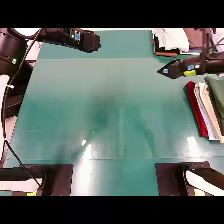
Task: Fold the shirts.
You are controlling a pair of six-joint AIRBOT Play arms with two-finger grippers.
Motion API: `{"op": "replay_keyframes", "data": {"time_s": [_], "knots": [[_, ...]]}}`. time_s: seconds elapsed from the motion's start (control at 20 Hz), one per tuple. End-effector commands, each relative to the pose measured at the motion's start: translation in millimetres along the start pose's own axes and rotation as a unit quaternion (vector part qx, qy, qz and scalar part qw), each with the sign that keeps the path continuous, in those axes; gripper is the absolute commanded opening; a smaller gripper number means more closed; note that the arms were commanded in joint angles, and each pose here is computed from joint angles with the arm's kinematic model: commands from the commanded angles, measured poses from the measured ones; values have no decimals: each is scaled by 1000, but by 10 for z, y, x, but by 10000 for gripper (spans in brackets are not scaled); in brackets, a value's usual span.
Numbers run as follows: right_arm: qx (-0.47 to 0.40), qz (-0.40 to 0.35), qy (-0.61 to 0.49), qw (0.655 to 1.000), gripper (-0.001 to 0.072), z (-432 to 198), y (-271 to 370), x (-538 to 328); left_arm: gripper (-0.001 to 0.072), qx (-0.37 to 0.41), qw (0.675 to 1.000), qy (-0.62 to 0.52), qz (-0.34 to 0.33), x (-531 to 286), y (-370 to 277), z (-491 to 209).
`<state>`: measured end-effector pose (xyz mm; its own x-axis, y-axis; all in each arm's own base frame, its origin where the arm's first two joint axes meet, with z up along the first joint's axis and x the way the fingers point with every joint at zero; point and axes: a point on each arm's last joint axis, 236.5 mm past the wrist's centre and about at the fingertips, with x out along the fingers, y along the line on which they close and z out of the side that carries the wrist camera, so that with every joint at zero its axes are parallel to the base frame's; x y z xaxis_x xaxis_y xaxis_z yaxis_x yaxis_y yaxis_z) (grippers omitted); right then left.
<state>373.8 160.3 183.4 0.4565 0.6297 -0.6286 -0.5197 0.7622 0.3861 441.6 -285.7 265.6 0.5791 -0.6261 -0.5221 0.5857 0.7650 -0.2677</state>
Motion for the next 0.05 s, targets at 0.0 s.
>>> {"op": "replay_keyframes", "data": {"time_s": [0.0], "knots": [[-7,12,8,1000,19,-19,101,93,29,0,1000,0,0,1,0,2]]}}
